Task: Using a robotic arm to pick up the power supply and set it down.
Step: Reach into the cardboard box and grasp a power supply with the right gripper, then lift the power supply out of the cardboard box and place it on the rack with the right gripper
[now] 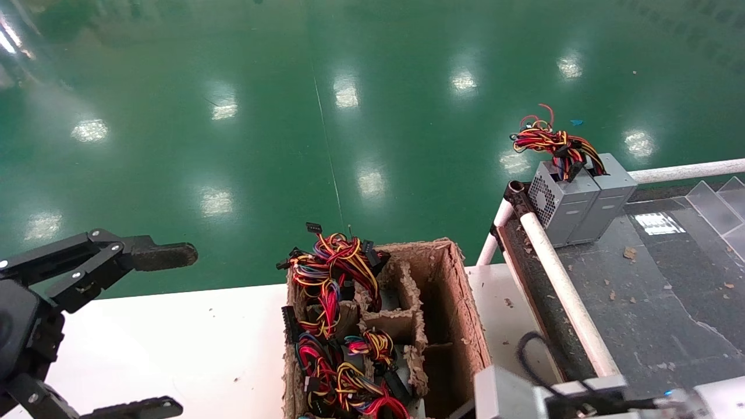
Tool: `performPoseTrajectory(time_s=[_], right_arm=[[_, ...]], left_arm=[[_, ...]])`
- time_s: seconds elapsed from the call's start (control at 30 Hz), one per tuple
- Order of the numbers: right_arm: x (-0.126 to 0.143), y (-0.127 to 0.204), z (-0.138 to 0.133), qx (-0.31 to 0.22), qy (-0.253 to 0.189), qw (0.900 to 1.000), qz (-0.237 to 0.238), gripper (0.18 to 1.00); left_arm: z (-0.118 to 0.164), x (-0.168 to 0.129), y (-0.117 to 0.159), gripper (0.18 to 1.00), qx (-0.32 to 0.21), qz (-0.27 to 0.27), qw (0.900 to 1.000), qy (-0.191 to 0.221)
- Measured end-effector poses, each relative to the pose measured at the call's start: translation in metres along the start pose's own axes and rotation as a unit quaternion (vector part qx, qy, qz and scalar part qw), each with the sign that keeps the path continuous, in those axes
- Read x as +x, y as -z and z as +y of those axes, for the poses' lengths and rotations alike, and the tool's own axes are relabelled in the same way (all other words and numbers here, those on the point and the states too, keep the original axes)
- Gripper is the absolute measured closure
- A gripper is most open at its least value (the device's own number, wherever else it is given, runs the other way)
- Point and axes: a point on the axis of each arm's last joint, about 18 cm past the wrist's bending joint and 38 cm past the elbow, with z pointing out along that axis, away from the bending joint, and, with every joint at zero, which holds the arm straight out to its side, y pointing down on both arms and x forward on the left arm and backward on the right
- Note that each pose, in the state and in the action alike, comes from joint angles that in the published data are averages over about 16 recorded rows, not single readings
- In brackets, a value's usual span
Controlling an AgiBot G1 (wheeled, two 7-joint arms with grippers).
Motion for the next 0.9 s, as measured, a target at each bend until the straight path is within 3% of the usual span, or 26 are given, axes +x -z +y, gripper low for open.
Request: performPoseTrajectory(time_s=[0.23,0.43,0.67,0.9], right_arm=[[0.009,0.031,-0.031,0.064,0.035,0.996,0.044,0.947],[0.019,0.069,-0.067,0.127,0.071,0.985,0.095,0.949],[0.035,0.121,-0.109,0.177,0.121,0.961,0.172,0.949],[0.064,0.171,-0.136,0.182,0.162,0.93,0.275,0.949]], left_arm=[[0.0,0.0,0.0,0.184,0.0,0.0,1.0,0.0],[0.0,0.0,0.0,0.184,0.0,0.0,1.0,0.0],[0.0,0.0,0.0,0.184,0.0,0.0,1.0,0.0],[0.0,0.0,0.0,0.184,0.0,0.0,1.0,0.0]])
